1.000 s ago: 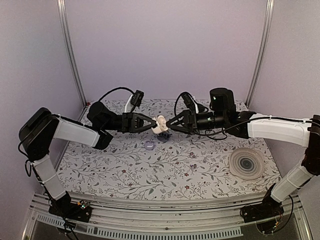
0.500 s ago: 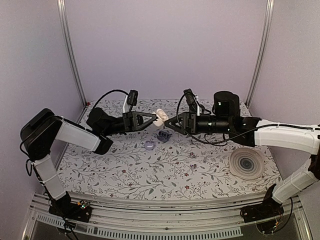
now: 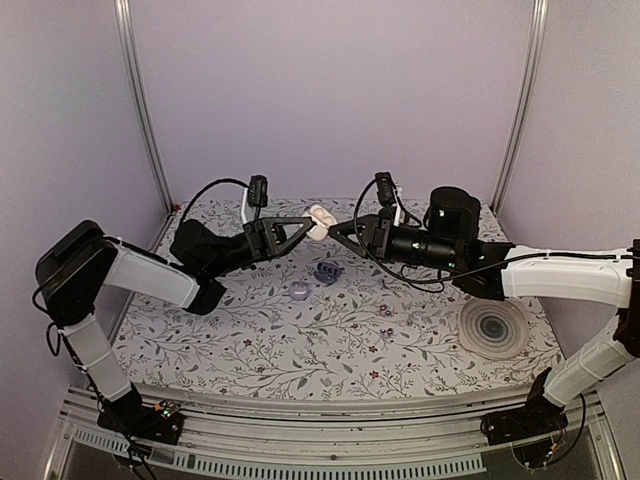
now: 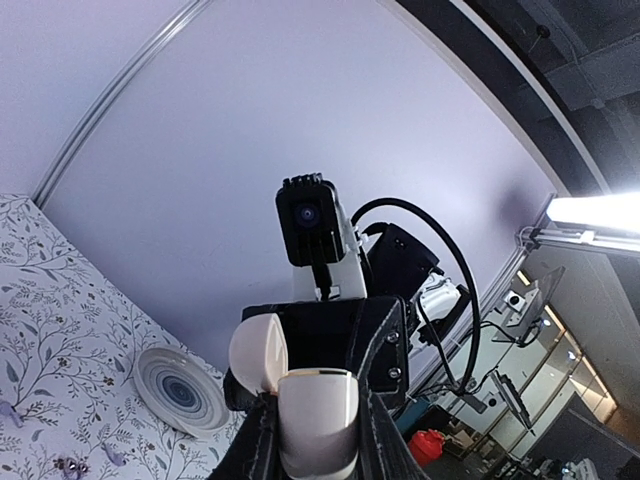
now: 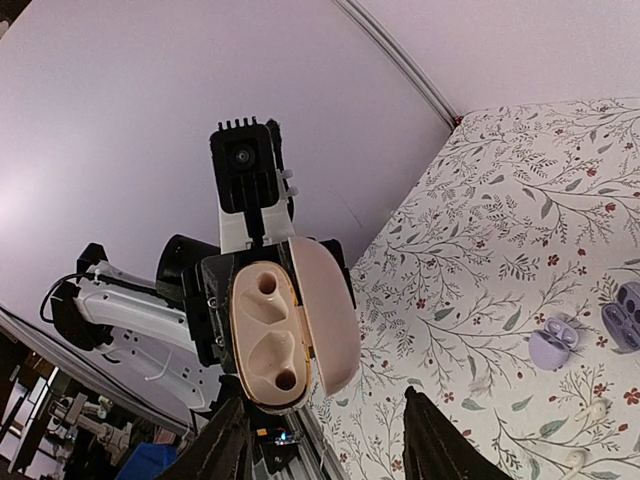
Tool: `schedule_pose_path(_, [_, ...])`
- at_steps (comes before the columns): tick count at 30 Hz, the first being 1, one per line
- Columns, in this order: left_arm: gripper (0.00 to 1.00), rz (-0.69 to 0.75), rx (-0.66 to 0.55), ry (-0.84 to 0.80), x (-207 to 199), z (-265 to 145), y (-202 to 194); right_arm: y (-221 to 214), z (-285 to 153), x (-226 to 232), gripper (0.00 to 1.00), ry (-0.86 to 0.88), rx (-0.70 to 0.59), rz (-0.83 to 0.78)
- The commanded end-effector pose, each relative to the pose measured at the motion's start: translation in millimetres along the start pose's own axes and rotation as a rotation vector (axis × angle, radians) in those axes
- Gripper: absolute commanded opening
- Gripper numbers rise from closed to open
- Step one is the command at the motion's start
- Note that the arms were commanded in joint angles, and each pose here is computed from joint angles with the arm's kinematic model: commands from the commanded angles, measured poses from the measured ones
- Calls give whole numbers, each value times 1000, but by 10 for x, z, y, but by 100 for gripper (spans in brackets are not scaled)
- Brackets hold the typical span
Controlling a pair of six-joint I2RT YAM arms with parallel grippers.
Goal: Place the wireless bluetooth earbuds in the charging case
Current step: Open the charging case, then pick up the right earbud from the center of the board.
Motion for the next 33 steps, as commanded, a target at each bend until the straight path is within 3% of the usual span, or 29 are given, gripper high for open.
schedule_pose_path(1, [0, 73, 3, -26, -129, -30, 85, 4, -66, -11, 53, -16, -30, 17])
schedule_pose_path(14, [0, 83, 146, 36, -35, -495, -120, -55, -602, -458, 59, -343, 9, -57])
schedule_pose_path(25, [0, 61, 188, 29, -19, -596, -280, -176, -547, -734, 63, -464, 91, -56])
schedule_pose_path(33, [0, 66, 200, 25, -38, -595, -274, -131, -492, -759, 72, -481, 96, -28])
Point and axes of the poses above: each gripper's point midway between its finger pads, its own z axis out along the fingers, its own x axis along the line the jaws close on, y = z × x, the point moved 5 cm from there along -z, back along the fingers, and after that the axes turned 7 degrees about z, right-handed, at the moved point
